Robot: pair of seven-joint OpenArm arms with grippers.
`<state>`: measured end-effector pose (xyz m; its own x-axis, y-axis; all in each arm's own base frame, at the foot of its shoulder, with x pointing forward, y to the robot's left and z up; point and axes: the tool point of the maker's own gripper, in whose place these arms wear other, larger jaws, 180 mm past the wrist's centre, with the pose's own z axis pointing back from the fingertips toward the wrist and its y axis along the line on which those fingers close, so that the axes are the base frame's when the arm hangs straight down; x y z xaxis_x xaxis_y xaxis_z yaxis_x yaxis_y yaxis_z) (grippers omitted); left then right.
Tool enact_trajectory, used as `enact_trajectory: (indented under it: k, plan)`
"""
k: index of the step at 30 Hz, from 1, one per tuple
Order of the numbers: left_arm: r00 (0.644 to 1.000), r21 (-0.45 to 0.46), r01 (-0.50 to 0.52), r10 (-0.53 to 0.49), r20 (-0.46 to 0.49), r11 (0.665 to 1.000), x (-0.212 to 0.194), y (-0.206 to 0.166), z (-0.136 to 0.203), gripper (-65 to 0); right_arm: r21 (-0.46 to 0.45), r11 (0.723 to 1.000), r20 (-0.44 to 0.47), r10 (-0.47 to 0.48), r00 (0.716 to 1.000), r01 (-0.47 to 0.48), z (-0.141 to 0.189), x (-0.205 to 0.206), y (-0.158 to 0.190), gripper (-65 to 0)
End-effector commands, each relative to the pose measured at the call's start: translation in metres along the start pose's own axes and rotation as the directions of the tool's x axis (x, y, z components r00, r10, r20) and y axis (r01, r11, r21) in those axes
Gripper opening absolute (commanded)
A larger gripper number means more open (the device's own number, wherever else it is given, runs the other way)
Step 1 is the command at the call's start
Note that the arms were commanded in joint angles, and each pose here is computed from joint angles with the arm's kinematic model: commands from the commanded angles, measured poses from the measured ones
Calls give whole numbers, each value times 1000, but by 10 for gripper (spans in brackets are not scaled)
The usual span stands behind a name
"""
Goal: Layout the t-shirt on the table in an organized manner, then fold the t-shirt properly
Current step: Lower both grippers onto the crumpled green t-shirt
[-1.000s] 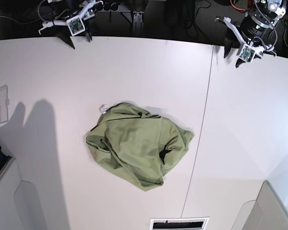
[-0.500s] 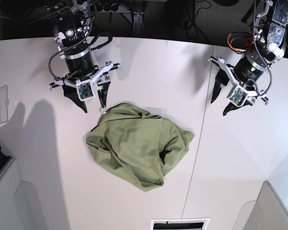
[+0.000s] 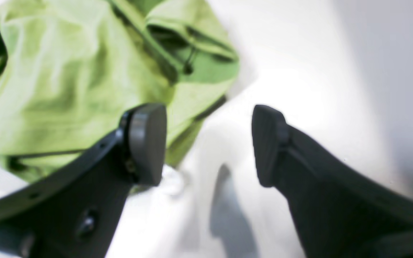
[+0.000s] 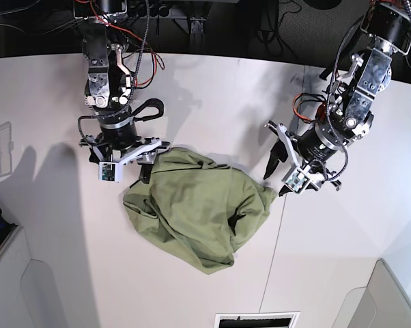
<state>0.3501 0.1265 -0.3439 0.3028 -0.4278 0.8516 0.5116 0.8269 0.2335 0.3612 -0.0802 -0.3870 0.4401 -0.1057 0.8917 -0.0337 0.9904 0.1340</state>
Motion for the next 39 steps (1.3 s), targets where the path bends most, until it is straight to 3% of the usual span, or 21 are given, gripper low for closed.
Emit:
enact_trajectory:
  k: [1,10,11,13,16,17,25,35,39]
  plan:
    - [999,29,1,-2,41,1000,15,13,-5,-340,17,1000,48,-5,999,4,-7,17,6,-279]
    - [996,59,-91,91,-3,994,4,30,-48,-340,77,997,-19,-10,1000,12,-37,5,26,-283]
    - [995,50,-96,96,0,994,4,28,-51,-341,80,997,-17,-13,1000,15,-37,5,28,-310]
    - [993,51,-114,113,16,992,5,28,-57,-385,82,997,-13,-16,1000,17,-37,6,29,-446]
    - [991,70,-133,133,12,989,2,31,-62,-625,83,996,24,-14,1000,12,-36,14,29,-650]
    - [990,80,-138,137,16,987,2,32,-62,-650,81,997,41,-4,999,1,-36,18,28,-650]
    - [995,125,-100,98,20,987,9,59,-57,-650,44,995,182,79,980,-89,-21,76,24,-650]
    - [995,227,98,-102,6,969,28,131,-14,-650,-5,988,278,150,949,-155,2,129,18,-650]
    - [984,250,173,-180,4,953,44,148,4,-650,-22,985,270,168,948,-169,5,132,10,-650]
